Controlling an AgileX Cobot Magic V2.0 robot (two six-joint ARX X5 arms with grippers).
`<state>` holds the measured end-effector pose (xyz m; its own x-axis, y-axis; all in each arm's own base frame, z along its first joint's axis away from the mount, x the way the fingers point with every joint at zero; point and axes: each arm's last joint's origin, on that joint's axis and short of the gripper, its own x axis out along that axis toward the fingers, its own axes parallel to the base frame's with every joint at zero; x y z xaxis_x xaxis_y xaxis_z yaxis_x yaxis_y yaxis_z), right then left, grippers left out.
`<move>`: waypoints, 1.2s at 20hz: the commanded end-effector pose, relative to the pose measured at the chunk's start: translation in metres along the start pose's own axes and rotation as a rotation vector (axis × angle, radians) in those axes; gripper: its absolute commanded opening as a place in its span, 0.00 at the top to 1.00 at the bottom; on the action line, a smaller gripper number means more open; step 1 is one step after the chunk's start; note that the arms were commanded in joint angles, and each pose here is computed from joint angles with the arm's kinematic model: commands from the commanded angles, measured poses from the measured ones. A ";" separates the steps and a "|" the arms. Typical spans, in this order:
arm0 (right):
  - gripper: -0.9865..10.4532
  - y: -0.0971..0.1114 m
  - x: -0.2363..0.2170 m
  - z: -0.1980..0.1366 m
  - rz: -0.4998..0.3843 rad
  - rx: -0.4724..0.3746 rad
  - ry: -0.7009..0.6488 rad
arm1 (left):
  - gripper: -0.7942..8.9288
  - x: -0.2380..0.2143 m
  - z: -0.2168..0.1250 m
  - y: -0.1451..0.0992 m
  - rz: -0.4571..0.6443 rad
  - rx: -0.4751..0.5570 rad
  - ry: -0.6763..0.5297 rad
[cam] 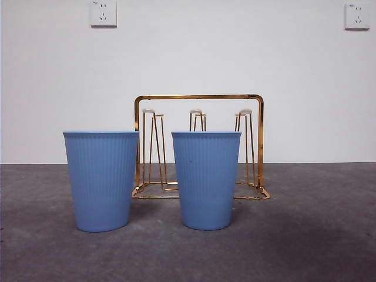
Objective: Pick up cup 1,put cup 1 in the cup rack,pick up cup 2,put cup 2 in the cup rack
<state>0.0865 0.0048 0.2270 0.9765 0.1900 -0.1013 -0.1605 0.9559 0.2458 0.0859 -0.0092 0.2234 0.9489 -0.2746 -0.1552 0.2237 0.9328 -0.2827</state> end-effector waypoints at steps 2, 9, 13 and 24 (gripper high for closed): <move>0.92 0.009 -0.004 0.025 0.049 -0.002 0.067 | 0.92 -0.004 0.023 -0.009 -0.052 -0.019 0.050; 0.92 0.023 -0.007 0.070 0.133 -0.083 0.286 | 0.92 -0.004 0.061 -0.022 -0.160 -0.011 0.193; 0.92 0.029 -0.006 0.095 0.162 -0.100 0.405 | 0.92 -0.004 0.078 -0.028 -0.196 0.024 0.292; 0.92 0.038 0.003 0.134 0.233 -0.110 0.680 | 0.92 -0.011 0.109 -0.038 -0.205 0.127 0.485</move>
<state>0.1036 0.0120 0.3643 0.6137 0.4523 -0.6472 -0.3878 0.8867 0.2518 0.0910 -0.0161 0.3386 0.6776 -0.5004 -0.5390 0.4287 0.8642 -0.2634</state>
